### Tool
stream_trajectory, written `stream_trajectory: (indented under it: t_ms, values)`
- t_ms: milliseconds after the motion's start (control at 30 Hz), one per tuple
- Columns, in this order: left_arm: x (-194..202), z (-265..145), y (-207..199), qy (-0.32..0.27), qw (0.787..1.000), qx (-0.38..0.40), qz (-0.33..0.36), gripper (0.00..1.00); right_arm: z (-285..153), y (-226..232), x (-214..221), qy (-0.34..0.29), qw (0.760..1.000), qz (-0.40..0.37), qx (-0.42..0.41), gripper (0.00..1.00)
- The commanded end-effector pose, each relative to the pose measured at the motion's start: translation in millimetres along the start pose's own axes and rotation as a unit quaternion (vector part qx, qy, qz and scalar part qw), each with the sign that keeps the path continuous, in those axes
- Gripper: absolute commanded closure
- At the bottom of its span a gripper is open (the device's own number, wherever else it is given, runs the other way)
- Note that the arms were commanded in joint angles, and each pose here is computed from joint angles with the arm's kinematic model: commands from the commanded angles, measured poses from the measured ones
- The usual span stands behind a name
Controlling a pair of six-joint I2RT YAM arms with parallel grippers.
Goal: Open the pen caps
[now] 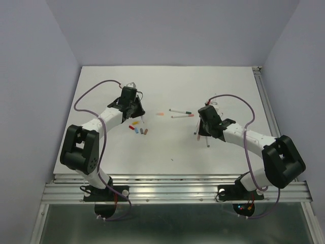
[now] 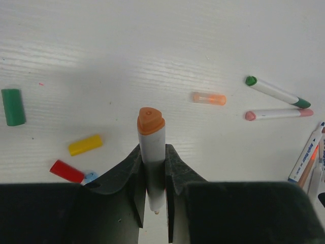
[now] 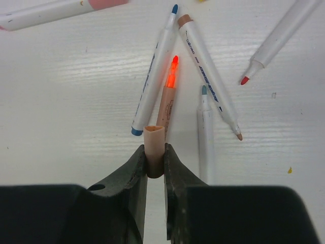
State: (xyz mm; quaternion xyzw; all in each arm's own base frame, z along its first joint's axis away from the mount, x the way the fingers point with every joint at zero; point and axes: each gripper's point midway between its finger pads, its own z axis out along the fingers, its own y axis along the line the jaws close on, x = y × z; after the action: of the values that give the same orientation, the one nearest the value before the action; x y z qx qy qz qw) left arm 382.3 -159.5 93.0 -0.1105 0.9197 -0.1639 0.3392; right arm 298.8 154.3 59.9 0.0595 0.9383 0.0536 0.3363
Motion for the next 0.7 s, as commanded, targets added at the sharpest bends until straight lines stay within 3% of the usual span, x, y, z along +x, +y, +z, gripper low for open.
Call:
stream_trajectory:
  t_ms: [0, 233, 400, 667]
  values:
    - [-15, -7, -27, -0.017, 0.999, 0.032, 0.026, 1.00, -5, 15, -36, -0.038, 0.999, -0.003, -0.015, 0.95]
    - [7, -11, -77, -0.009, 0.996, 0.077, 0.034, 1.00, -17, 24, -54, -0.061, 0.997, 0.007, -0.036, 0.95]
    - [56, -11, -158, 0.032, 0.985, 0.155, 0.069, 1.00, -39, 17, -75, -0.107, 0.993, 0.040, -0.029, 0.95]
    - [110, 2, -224, 0.082, 0.972, 0.197, 0.100, 0.94, -67, 2, -82, -0.146, 0.987, 0.065, -0.027, 0.94]
